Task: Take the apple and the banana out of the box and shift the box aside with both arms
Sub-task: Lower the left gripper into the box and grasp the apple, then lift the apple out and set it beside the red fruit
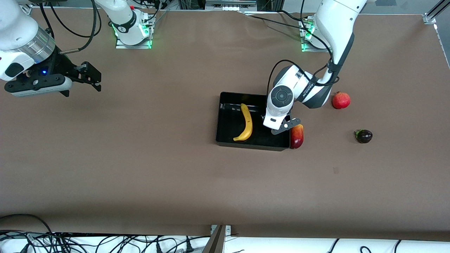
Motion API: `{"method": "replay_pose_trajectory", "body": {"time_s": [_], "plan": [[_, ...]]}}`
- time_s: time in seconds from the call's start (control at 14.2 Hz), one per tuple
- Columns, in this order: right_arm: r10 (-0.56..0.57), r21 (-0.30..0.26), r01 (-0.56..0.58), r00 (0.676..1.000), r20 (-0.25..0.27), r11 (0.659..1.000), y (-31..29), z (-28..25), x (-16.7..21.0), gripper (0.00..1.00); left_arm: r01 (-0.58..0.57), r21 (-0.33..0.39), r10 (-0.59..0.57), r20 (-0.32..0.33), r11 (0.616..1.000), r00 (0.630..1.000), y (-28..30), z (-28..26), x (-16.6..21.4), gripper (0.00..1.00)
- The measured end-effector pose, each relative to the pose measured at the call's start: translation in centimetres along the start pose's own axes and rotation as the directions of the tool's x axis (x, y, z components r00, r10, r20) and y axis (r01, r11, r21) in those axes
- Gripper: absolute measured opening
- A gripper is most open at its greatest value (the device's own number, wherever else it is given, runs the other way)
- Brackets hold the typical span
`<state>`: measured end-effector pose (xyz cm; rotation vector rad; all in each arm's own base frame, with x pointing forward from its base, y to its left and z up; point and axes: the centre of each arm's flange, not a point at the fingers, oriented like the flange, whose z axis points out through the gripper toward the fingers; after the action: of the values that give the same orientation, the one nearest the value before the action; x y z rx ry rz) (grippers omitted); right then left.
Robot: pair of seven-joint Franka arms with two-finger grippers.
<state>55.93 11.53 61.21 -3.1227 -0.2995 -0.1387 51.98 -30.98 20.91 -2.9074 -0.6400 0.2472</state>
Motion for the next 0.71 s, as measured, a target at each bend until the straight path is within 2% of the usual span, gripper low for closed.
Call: {"method": "replay_pose_trajectory", "body": {"time_s": [0.35,0.57,0.71], "plan": [[0.001,-0.001,-0.001,1.000,0.000,1.000,0.1,0.0,0.0,1.00,0.033,-0.047,-0.032,0.013,0.998,0.999,1.0,-2.8,1.0,0.78],[0.001,-0.001,-0.001,1.000,0.000,1.000,0.1,0.0,0.0,1.00,0.042,-0.028,-0.041,0.041,0.999,0.998,1.5,-6.7,1.6,0.73],[0.002,-0.003,-0.002,1.000,-0.002,1.000,0.2,0.0,0.1,1.00,0.008,0.001,-0.008,0.058,1.000,0.998,0.9,-9.8,2.0,0.73]]}}
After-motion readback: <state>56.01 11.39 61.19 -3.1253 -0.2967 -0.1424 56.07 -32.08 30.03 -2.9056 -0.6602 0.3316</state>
